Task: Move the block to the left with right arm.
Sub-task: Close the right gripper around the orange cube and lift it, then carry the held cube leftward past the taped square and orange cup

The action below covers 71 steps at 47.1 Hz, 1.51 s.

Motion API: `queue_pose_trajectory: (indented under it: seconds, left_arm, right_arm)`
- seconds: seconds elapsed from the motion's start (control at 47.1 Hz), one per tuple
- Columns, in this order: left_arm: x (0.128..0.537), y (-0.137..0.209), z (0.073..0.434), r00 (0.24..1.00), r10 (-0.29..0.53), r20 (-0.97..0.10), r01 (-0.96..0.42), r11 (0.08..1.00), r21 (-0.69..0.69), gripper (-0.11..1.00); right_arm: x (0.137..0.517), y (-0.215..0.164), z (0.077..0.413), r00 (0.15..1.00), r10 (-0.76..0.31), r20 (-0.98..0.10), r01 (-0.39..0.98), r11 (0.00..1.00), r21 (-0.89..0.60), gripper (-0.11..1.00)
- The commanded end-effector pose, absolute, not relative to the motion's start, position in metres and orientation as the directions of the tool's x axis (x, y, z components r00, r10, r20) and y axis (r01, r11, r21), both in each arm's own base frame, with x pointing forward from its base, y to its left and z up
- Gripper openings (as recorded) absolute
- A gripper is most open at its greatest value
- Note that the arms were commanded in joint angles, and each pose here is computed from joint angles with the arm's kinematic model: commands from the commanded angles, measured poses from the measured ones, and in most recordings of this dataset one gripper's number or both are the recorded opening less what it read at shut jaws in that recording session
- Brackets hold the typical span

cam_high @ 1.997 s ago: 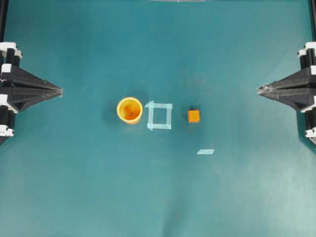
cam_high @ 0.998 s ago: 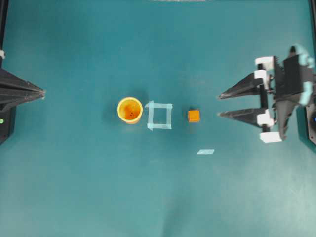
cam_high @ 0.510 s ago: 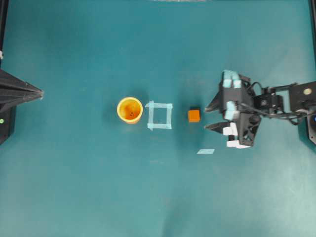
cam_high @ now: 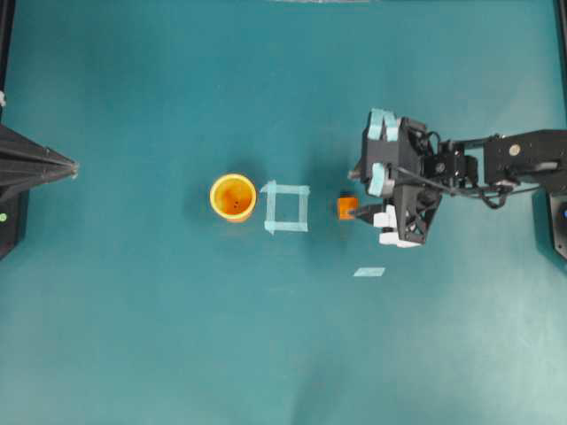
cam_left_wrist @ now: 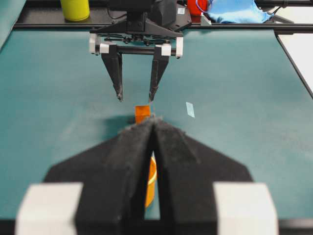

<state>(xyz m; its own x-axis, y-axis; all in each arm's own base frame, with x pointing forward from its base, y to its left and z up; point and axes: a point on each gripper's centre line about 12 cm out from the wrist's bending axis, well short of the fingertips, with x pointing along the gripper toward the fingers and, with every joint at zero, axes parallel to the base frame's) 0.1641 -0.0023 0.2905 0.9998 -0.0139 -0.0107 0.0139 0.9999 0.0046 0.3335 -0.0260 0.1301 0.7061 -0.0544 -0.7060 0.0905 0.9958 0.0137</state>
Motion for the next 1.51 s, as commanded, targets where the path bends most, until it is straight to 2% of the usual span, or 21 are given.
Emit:
queue_pose_trajectory:
  seconds: [0.0, 0.34, 0.637, 0.765, 0.892, 0.956, 1.062, 1.296, 1.487]
  left_arm:
    - [0.165, -0.003, 0.293, 1.000, -0.015, -0.005, 0.015, 1.000, 0.006, 0.00]
    - [0.163, -0.002, 0.293, 1.000, -0.015, -0.018, 0.015, 1.000, 0.006, 0.00]
    - [0.141, -0.002, 0.300, 1.000, -0.014, 0.005, 0.014, 1.000, 0.006, 0.00]
    - [0.130, -0.002, 0.298, 1.000, -0.015, 0.008, 0.015, 1.000, 0.000, 0.00]
    - [0.121, -0.002, 0.298, 1.000, -0.013, 0.014, 0.013, 1.000, -0.003, 0.00]
    - [0.118, -0.002, 0.298, 1.000, -0.013, 0.014, 0.013, 1.000, -0.003, 0.00]
    - [0.115, -0.002, 0.299, 1.000, -0.014, 0.008, 0.014, 1.000, -0.005, 0.00]
    - [0.111, -0.001, 0.300, 1.000, -0.013, -0.003, 0.013, 1.000, -0.006, 0.00]
    - [0.110, -0.001, 0.300, 1.000, -0.013, -0.002, 0.013, 1.000, -0.003, 0.00]
  right_arm:
    - [0.341, -0.025, 0.136, 0.720, -0.051, -0.692, 0.085, 0.996, 0.015, 0.66]
    - [0.347, -0.021, 0.120, 0.685, -0.042, -0.727, 0.077, 0.997, 0.015, 0.66]
    - [0.345, -0.019, 0.113, 0.666, -0.036, -0.745, 0.071, 0.997, 0.015, 0.63]
    - [0.346, -0.019, 0.113, 0.667, -0.036, -0.744, 0.069, 0.997, 0.014, 0.55]
    - [0.345, -0.019, 0.113, 0.665, -0.036, -0.746, 0.072, 0.997, 0.016, 0.39]
    - [0.346, -0.019, 0.117, 0.665, -0.036, -0.746, 0.075, 0.997, 0.018, 0.39]
    - [0.351, -0.017, 0.142, 0.681, -0.036, -0.732, 0.069, 0.997, 0.015, 0.39]
    - [0.364, -0.015, 0.227, 0.732, -0.040, -0.680, 0.065, 0.998, 0.011, 0.39]
    - [0.394, -0.016, 0.282, 0.811, -0.044, -0.583, 0.056, 0.998, 0.003, 0.39]
